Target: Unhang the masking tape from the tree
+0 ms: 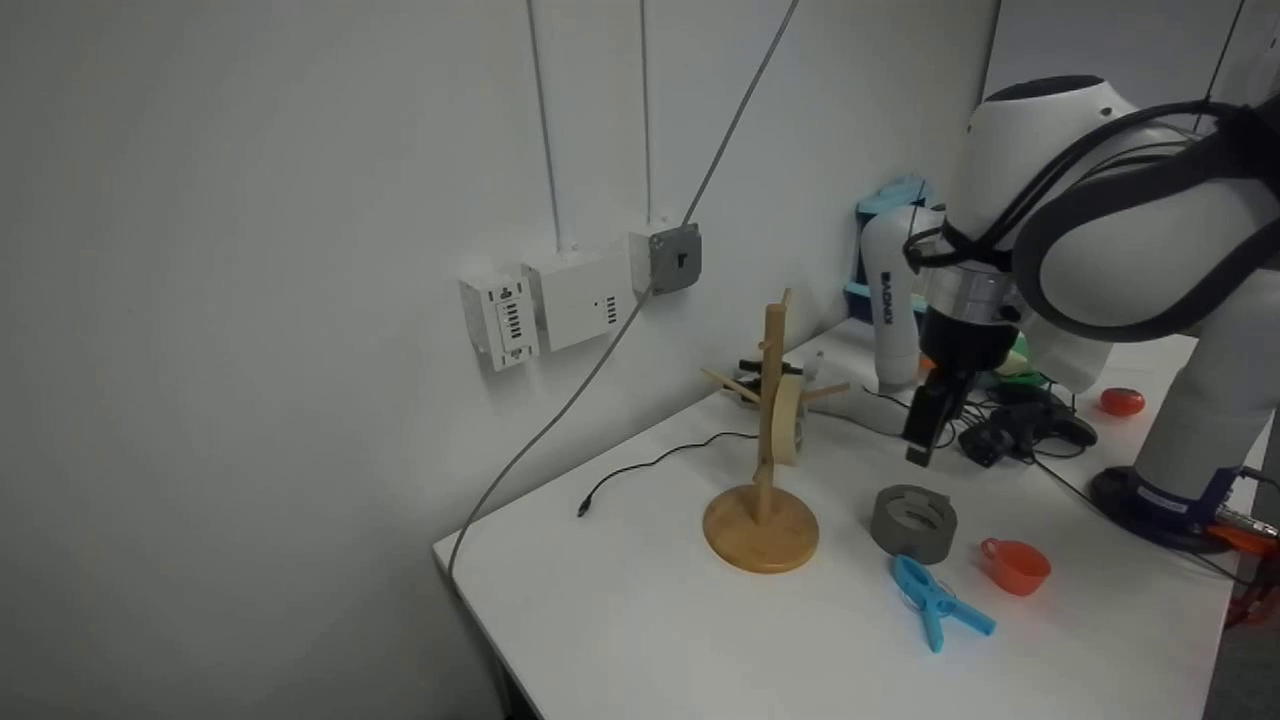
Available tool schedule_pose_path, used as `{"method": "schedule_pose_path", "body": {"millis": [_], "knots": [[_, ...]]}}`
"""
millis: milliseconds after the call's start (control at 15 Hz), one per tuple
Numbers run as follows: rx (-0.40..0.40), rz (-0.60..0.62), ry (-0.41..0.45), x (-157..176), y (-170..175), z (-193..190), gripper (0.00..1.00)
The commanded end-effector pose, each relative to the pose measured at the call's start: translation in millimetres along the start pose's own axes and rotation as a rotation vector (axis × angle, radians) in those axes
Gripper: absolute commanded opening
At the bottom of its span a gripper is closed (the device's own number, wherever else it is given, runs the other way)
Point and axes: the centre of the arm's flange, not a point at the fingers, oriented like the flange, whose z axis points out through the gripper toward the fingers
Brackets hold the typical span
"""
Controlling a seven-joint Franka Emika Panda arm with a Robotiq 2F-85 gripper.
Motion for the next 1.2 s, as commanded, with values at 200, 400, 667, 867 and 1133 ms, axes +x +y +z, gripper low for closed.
{"method": "schedule_pose_path", "body": {"millis": [200, 400, 667, 867, 1133], "knots": [[-0.044, 0.069, 0.088, -37.9, -22.8, -14.6, 1.00], [-0.032, 0.111, 0.102, -52.4, -32.6, -14.4, 1.00], [-0.005, 0.130, 0.089, -45.5, -34.6, -4.5, 1.00], [0.001, 0.147, 0.093, -55.9, -39.0, -4.4, 1.00], [0.001, 0.150, 0.095, -56.9, -38.1, -6.5, 1.00]]}}
